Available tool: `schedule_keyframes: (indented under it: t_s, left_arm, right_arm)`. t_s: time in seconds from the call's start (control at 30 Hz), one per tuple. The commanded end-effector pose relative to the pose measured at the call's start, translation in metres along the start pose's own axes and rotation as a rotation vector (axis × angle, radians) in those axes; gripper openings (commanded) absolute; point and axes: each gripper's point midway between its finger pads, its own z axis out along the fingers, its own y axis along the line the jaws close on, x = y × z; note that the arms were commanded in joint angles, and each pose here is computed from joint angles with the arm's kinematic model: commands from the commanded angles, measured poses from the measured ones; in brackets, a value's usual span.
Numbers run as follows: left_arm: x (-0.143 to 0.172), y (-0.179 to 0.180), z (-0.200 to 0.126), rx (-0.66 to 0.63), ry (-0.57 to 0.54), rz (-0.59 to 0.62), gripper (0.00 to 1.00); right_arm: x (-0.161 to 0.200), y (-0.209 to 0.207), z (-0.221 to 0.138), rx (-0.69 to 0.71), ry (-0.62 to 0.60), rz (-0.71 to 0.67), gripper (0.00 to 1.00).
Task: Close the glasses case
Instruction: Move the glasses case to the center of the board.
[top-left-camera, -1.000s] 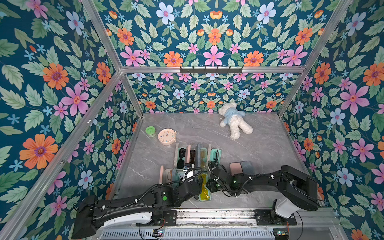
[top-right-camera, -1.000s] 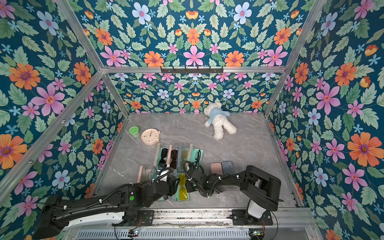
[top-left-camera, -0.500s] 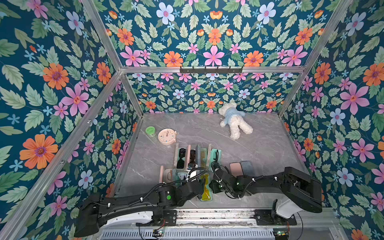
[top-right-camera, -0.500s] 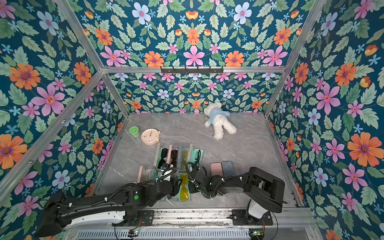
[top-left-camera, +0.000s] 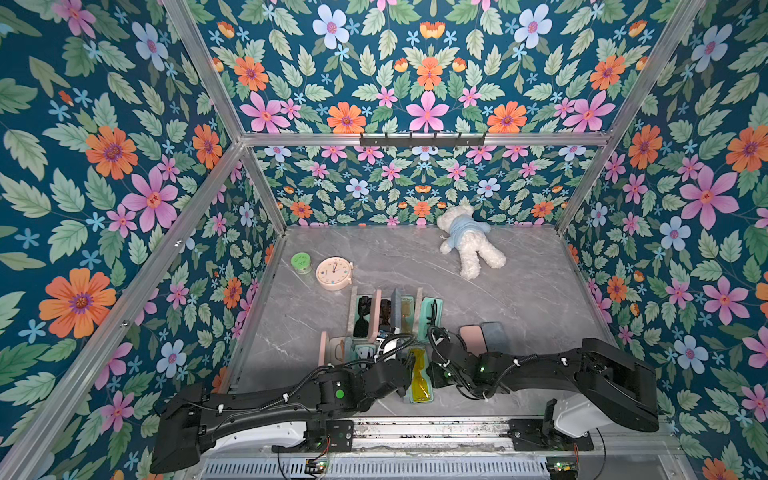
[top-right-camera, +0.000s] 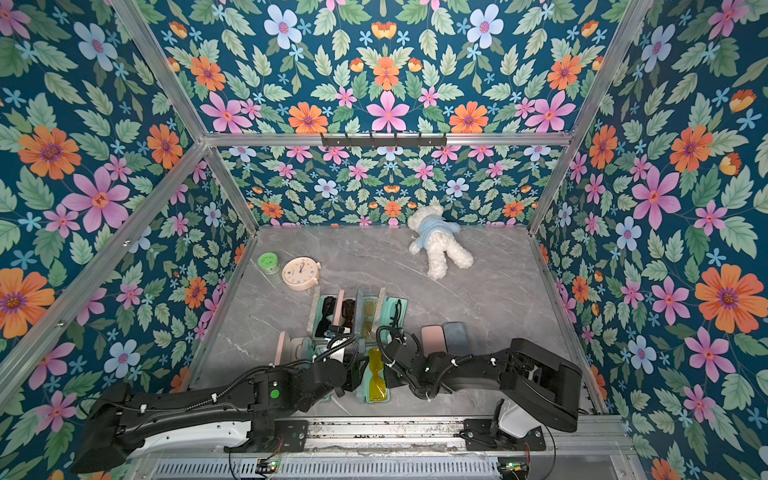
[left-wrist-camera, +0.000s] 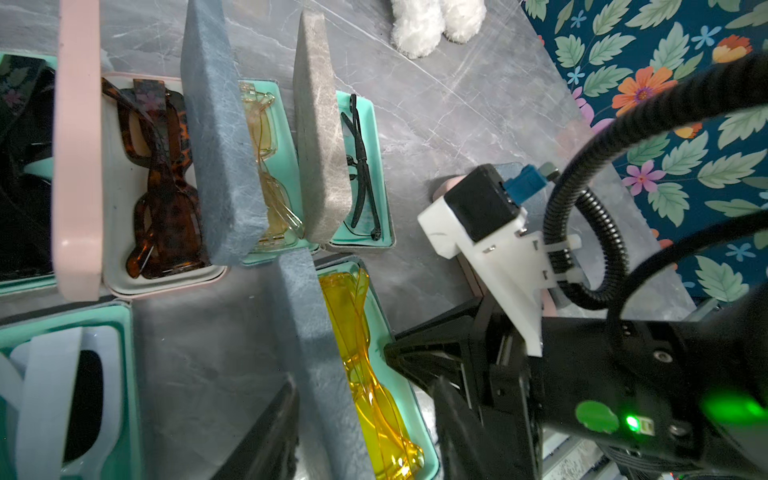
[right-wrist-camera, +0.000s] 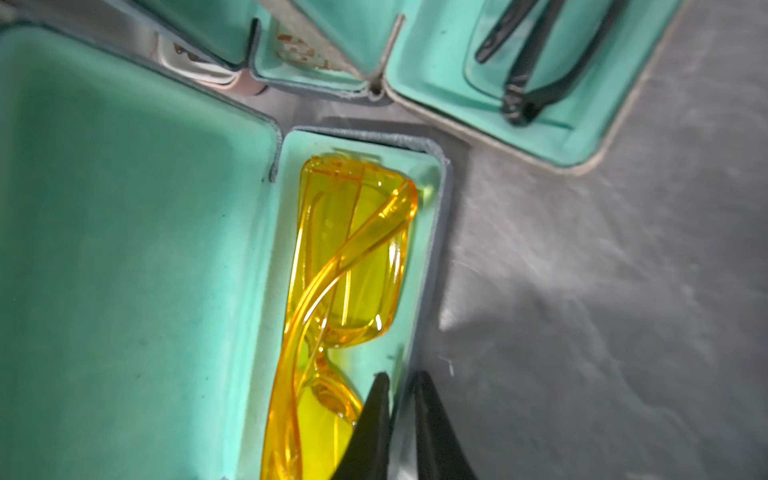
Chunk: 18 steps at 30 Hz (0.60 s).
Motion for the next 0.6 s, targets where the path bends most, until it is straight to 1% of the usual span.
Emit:
schedule_keyframes:
  t_s: [0.0, 0.17, 0.3, 0.57]
  left_arm:
    - [-0.004, -0.007, 0.002, 0.022, -0.018, -0.006, 0.55]
    - [-0.002, -0.009, 0.008, 0.008, -0.010, 0.007, 0.57]
    - [-0.001, -0.015, 0.011, 0.025, -0.003, 0.008, 0.59]
    - [0.002, -0.026, 0.017, 0.048, 0.020, 0.015, 0.58]
  right_arm:
    - [0.004, -0.020, -0.003, 0.088, 0.004, 0.008, 0.15]
    - [0.004, -0.028, -0.008, 0.102, -0.007, 0.016, 0.15]
    - [0.003, -0.036, -0.012, 0.112, -0.015, 0.027, 0.15]
    - [0.003, -0.050, -0.022, 0.115, -0.038, 0.055, 0.14]
